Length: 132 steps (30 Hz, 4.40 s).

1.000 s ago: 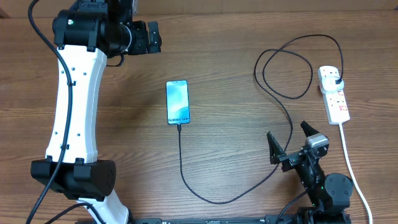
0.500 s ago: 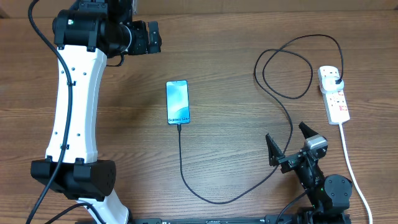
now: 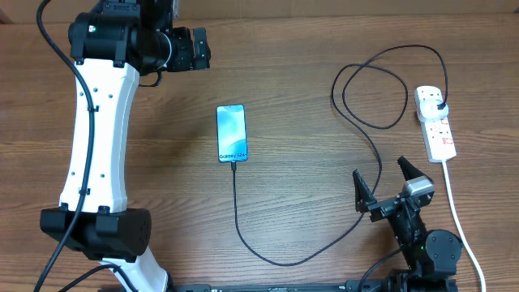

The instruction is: Plug charger to phone and switch on socket

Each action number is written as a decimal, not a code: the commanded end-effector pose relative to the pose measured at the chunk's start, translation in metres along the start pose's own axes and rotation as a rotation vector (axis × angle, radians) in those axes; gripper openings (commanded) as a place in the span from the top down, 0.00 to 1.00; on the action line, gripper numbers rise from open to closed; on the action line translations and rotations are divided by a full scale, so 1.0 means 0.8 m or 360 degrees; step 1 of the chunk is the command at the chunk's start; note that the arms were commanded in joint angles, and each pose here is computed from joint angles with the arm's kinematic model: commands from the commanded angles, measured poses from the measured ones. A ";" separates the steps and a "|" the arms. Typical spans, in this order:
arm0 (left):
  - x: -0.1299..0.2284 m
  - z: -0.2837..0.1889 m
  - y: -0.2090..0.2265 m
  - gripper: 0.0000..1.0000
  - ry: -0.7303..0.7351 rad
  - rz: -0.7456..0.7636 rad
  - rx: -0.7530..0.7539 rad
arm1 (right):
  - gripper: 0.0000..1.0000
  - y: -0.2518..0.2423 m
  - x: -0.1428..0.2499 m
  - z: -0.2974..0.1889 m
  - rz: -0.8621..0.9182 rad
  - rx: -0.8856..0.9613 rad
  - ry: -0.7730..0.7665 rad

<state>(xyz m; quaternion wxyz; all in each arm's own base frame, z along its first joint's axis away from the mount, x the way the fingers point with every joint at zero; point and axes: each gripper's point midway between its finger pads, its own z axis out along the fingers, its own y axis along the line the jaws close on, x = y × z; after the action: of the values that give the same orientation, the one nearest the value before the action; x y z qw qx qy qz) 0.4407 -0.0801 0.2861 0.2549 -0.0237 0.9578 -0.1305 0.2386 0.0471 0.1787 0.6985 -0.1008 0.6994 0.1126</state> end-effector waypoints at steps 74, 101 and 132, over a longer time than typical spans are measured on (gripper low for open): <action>0.280 -0.010 0.092 0.00 -0.1528 0.1162 -0.0331 | 0.00 0.000 0.002 0.000 -0.0005 0.0002 -0.0007; 0.283 -0.005 0.093 0.00 -0.1526 0.1124 -0.0305 | 0.00 0.000 0.002 0.000 -0.0004 0.0002 -0.0007; 0.283 -0.005 0.093 0.00 -0.1526 0.1124 -0.0305 | 0.00 0.000 0.002 0.000 -0.0005 0.0002 -0.0007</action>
<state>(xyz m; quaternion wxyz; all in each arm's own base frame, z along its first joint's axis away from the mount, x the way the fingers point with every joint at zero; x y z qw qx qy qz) 0.2430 -0.0359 0.1610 0.6810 0.2217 0.6946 0.0683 0.2386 0.0472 0.1783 0.6981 -0.1008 0.6998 0.1130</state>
